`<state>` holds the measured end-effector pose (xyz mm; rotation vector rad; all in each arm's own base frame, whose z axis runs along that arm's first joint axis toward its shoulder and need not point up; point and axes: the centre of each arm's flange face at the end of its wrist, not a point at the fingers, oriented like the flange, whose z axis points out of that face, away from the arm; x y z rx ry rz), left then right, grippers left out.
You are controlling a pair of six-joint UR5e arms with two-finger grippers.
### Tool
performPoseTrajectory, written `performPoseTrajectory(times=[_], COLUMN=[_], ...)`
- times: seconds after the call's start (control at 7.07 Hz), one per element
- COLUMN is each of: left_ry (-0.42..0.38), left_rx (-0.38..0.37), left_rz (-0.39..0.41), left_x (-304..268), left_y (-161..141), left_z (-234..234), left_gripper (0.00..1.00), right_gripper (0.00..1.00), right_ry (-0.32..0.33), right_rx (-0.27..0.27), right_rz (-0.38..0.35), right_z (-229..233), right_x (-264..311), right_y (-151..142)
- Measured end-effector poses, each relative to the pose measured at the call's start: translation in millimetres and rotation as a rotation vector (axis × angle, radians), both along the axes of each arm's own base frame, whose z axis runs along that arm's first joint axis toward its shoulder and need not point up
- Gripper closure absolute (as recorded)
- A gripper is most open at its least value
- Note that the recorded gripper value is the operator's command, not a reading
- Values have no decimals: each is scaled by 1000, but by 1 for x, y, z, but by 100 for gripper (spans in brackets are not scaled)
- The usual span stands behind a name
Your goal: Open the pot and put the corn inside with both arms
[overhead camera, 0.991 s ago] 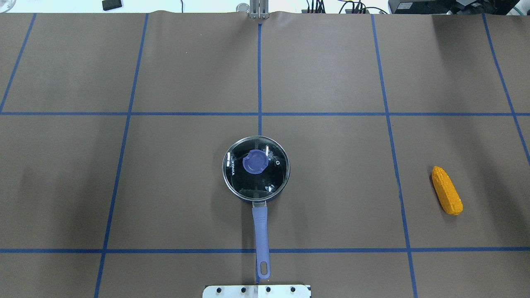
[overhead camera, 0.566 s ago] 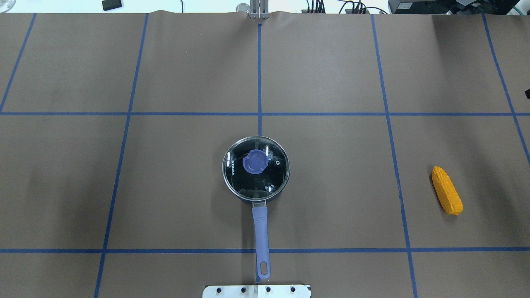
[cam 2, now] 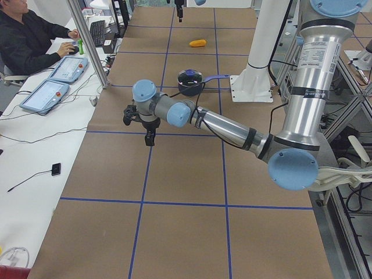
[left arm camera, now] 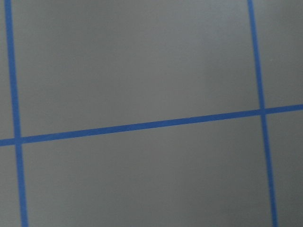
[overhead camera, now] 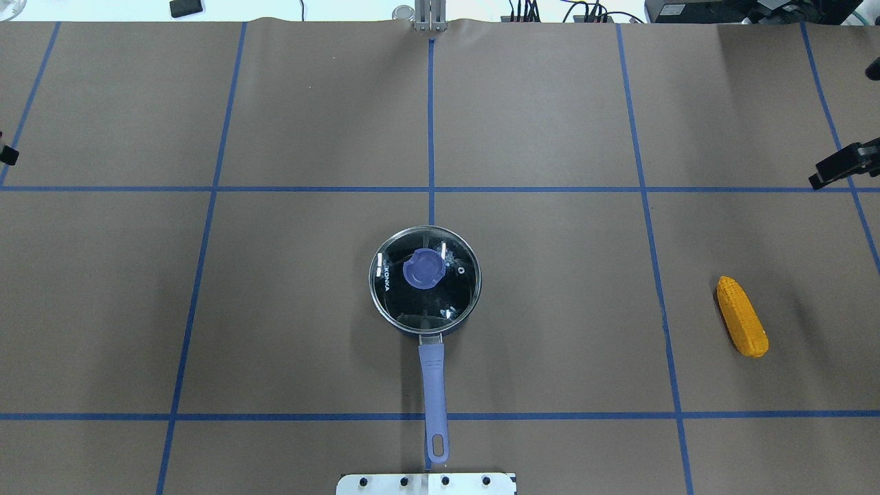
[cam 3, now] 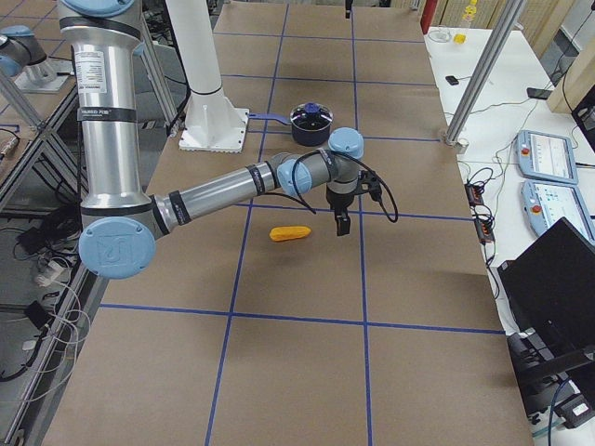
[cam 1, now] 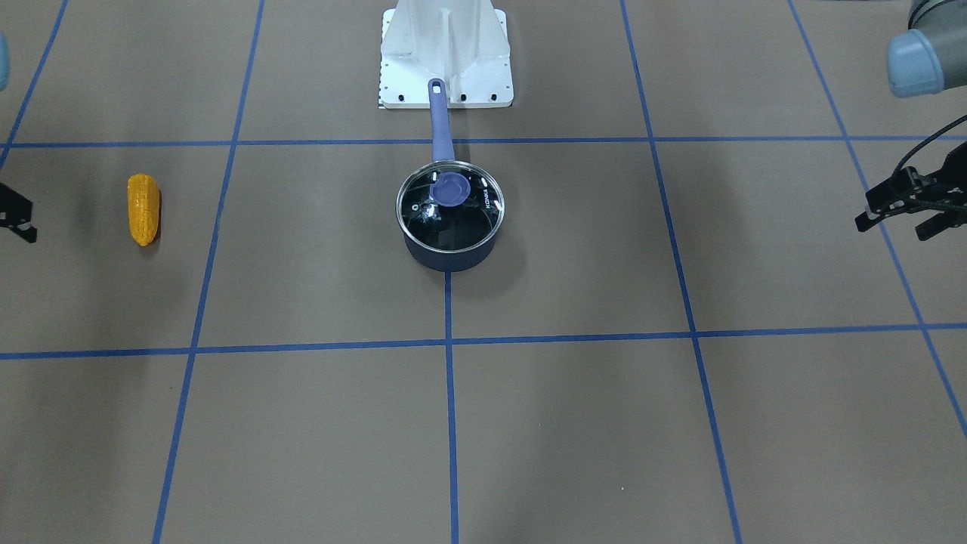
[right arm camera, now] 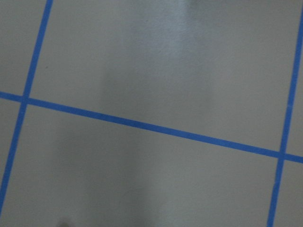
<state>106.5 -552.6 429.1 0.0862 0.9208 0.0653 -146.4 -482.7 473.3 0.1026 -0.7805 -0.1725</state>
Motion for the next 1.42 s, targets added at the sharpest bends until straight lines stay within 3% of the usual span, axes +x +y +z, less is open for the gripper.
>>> performPoseTrajectory(times=[0.42,0.85,1.42], left_ry=[-42,-41,-47], left_rx=[-80,-121,-134], left_rz=[-34,-65,-78], left_x=[97,196,254], left_y=[-12,10,31], left_z=[-121,-201,-236], left_gripper=[1,1,1], right_gripper=[0,0,0], right_ry=[-13,11,45], right_rx=[-75,-18,29], right_rz=[16,-31,-78], right_z=[-35,-3,51], right_x=[-67,-95,-121], right_y=[43,80,88])
